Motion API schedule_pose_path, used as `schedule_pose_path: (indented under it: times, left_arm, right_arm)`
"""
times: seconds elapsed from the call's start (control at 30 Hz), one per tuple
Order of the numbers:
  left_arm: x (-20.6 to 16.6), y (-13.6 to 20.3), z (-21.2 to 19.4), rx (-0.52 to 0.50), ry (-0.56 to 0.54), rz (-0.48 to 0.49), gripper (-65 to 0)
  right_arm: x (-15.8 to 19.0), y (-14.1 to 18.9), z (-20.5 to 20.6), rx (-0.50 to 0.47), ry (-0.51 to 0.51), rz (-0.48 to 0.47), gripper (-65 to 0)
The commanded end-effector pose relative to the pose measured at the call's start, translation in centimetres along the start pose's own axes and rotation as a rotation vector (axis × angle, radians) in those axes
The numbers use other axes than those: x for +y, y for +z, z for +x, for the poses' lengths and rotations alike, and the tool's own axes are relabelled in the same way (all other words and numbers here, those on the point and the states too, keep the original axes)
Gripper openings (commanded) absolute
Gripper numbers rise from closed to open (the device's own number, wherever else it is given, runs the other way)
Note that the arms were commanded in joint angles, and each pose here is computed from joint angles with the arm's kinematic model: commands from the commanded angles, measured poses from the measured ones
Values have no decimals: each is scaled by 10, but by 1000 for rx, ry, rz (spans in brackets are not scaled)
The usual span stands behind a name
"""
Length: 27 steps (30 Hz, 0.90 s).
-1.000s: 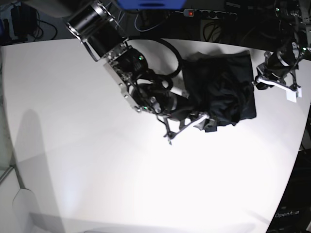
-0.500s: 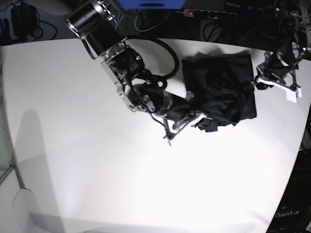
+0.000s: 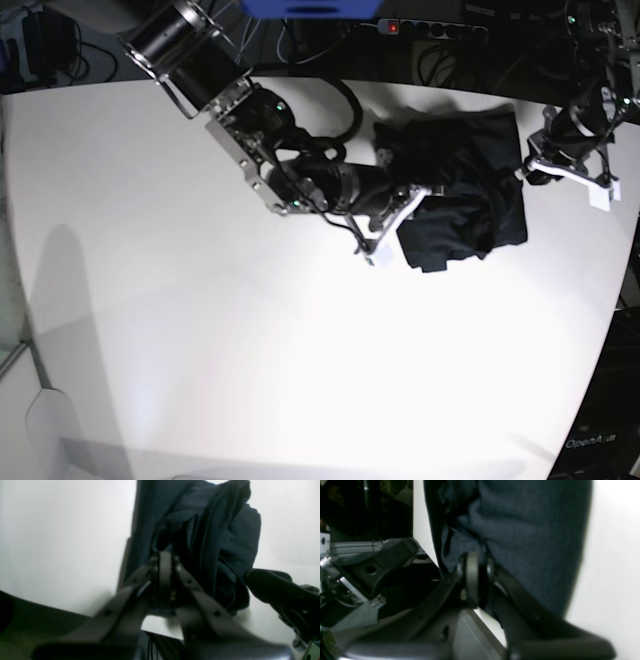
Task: Fold the T-shirt properly
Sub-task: 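Press the folded end with the right gripper onto the bundle, then lift the left gripper and fold its end over toward the right gripper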
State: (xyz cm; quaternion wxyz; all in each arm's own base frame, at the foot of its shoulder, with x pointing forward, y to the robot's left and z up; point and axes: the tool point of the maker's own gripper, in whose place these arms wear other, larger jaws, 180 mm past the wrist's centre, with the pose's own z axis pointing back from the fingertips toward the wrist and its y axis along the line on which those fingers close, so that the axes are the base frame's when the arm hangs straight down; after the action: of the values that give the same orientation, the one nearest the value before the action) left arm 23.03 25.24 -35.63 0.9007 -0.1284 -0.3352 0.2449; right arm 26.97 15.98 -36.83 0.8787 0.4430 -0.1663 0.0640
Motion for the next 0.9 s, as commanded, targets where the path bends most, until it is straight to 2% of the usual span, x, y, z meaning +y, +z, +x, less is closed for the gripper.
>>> schedule_pose_path:
  times: [0.0, 0.13, 0.23, 0.5, 0.63, 0.8, 0.87]
  left_arm:
    - [-5, 4, 11, -32, -22, -15, -650]
    - [-2, 4, 10, -28, -19, -8, -650]
    - [-1, 4, 10, -30, -19, -6, -650]
    - [-2, 4, 11, -31, -19, -7, -650]
    - [-2, 4, 11, -29, -19, -7, -650]
    - [-2, 4, 12, -34, -19, -8, -650]
    - [-5, 5, 12, -36, -19, -15, -650]
  right_arm:
    - [17, 1, 6, -26, 17, 50, -542]
    - [21, 3, 4, -39, 35, 51, -528]
    - [24, -2, -7, -9, 66, 46, -526]
    - [51, -11, -23, 26, 77, 103, -526]
    - [72, -21, -45, 83, 135, 134, -525]
    - [101, -26, -55, 130, 256, 190, -525]
    - [105, -26, -60, 141, 276, 207, -528]
